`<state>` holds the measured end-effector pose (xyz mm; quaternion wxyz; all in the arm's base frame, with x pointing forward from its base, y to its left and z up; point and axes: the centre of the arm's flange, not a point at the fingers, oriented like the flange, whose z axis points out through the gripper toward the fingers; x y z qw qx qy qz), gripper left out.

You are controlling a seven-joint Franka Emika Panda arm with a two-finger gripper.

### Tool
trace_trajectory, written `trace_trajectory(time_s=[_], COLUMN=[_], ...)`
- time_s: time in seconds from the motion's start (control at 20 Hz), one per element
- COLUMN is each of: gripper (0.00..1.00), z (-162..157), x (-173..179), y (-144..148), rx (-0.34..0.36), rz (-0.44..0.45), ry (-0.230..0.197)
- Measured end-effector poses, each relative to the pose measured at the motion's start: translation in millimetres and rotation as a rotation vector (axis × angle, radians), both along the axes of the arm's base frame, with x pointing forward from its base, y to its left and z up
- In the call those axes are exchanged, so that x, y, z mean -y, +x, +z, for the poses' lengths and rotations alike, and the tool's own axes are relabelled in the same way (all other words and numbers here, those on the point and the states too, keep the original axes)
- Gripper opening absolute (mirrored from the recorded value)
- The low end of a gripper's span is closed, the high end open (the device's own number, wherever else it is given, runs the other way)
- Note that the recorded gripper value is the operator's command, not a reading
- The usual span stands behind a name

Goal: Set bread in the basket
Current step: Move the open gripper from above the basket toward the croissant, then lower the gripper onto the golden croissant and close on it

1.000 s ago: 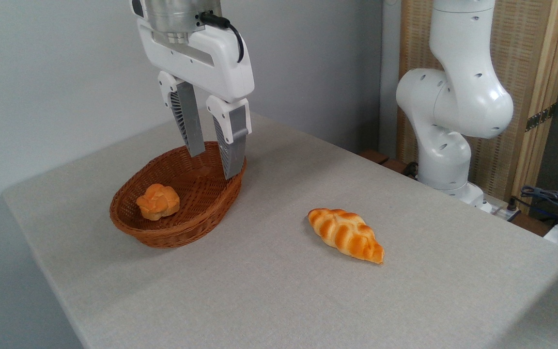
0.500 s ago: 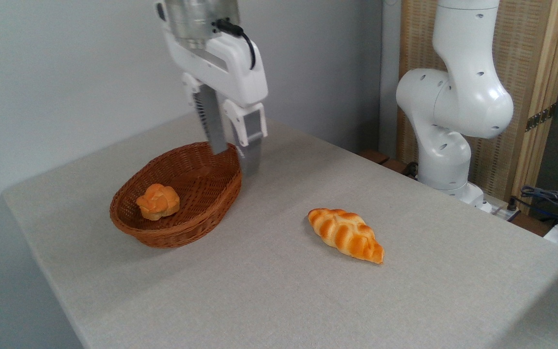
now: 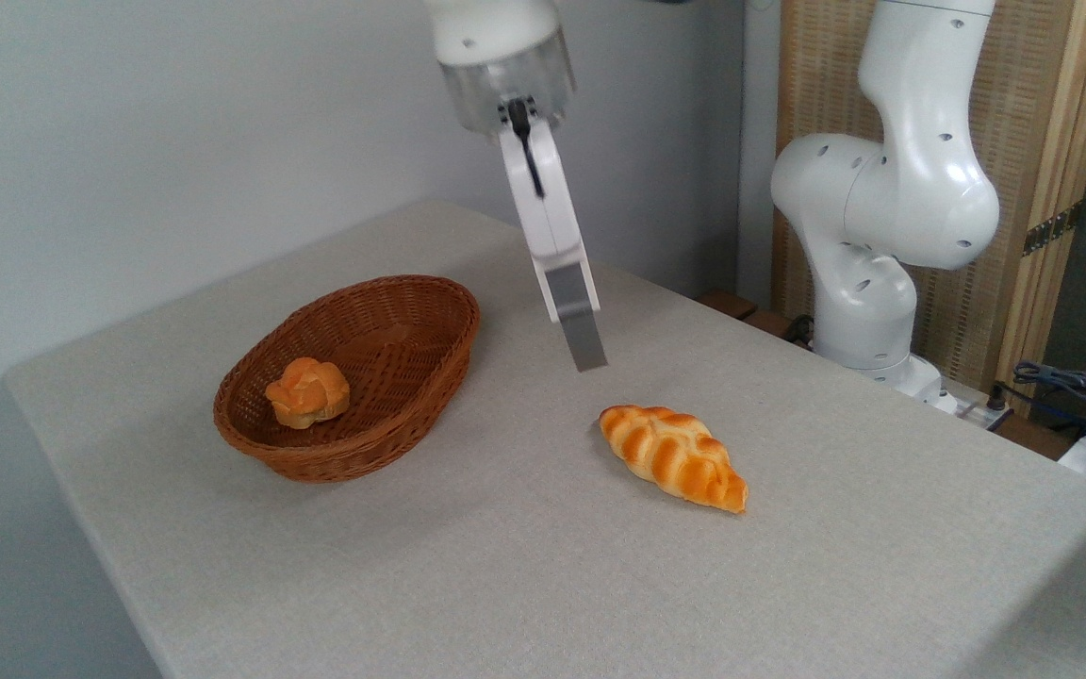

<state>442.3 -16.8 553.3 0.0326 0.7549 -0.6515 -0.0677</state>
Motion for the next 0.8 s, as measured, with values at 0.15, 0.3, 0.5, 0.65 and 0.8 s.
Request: trace_trajectory(time_s=[0.15, 0.3, 0.5, 0.65, 0.8], gripper=[1.00, 1.00, 1.00, 1.00, 1.00], z=[-21.6, -44.8, -78.3, -103.7, -124.6], x=[-2.5, -4.7, -5.7, -6.0, -2.5], y=[-11.5, -18.5, -27.3, -33.9, -38.7], rx=[-0.052, -0.091, -0.125, -0.148, -0.147], rz=[-0.168, -0.306, -0.428, -0.494, -0.540], ry=[-0.008, -0.015, -0.012, 0.009, 0.016])
